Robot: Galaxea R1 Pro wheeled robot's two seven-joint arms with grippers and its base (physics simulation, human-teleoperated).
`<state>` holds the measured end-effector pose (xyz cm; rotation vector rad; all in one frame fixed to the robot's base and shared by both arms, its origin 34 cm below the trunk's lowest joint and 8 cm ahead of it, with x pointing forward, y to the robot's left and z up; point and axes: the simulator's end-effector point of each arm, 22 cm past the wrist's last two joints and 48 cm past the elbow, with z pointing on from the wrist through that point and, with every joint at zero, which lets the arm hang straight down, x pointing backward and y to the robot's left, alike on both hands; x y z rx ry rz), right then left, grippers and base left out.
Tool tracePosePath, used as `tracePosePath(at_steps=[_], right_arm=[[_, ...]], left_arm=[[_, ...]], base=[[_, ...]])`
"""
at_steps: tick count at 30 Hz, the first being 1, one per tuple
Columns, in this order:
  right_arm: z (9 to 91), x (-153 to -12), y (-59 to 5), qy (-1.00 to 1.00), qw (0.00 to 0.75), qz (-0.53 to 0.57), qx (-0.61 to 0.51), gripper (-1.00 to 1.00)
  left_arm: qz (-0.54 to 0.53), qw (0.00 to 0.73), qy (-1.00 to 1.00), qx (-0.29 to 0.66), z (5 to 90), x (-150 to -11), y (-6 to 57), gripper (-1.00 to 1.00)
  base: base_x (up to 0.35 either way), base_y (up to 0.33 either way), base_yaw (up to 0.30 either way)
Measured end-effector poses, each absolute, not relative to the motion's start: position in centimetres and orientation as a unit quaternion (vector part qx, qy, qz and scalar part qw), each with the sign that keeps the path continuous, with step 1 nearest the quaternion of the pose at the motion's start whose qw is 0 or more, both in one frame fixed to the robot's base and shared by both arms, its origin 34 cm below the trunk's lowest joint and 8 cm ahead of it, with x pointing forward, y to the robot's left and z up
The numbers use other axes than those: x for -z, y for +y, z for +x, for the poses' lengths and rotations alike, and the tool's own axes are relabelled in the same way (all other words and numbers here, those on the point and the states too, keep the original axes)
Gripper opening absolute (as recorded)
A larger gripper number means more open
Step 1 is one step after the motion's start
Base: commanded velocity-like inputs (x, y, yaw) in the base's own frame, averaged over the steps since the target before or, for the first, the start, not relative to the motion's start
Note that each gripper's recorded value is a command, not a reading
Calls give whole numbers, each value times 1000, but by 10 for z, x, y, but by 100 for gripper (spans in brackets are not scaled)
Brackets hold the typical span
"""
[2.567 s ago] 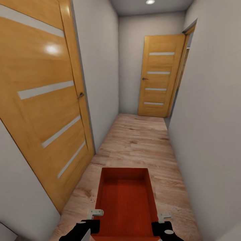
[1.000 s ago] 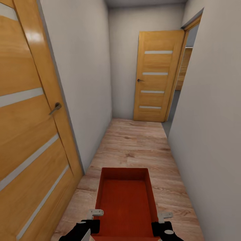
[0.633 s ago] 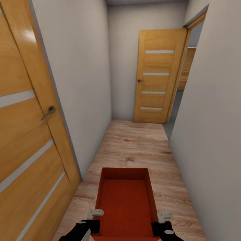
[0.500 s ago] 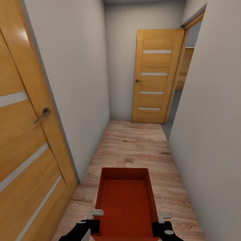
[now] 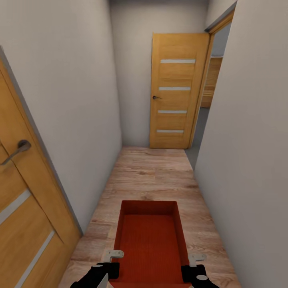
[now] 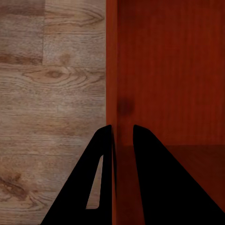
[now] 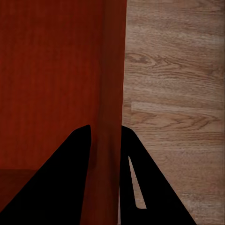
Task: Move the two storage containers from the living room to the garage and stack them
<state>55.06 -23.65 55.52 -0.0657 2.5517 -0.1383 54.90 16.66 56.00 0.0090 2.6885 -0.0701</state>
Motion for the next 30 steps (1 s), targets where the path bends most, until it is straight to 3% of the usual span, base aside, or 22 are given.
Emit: tracePosePath(at_steps=[30], right_arm=[[551, -555, -237, 956, 289, -25, 52, -100]], left_arm=[[3, 224, 974, 25, 549, -560, 167, -100]], base=[[320, 0, 0]])
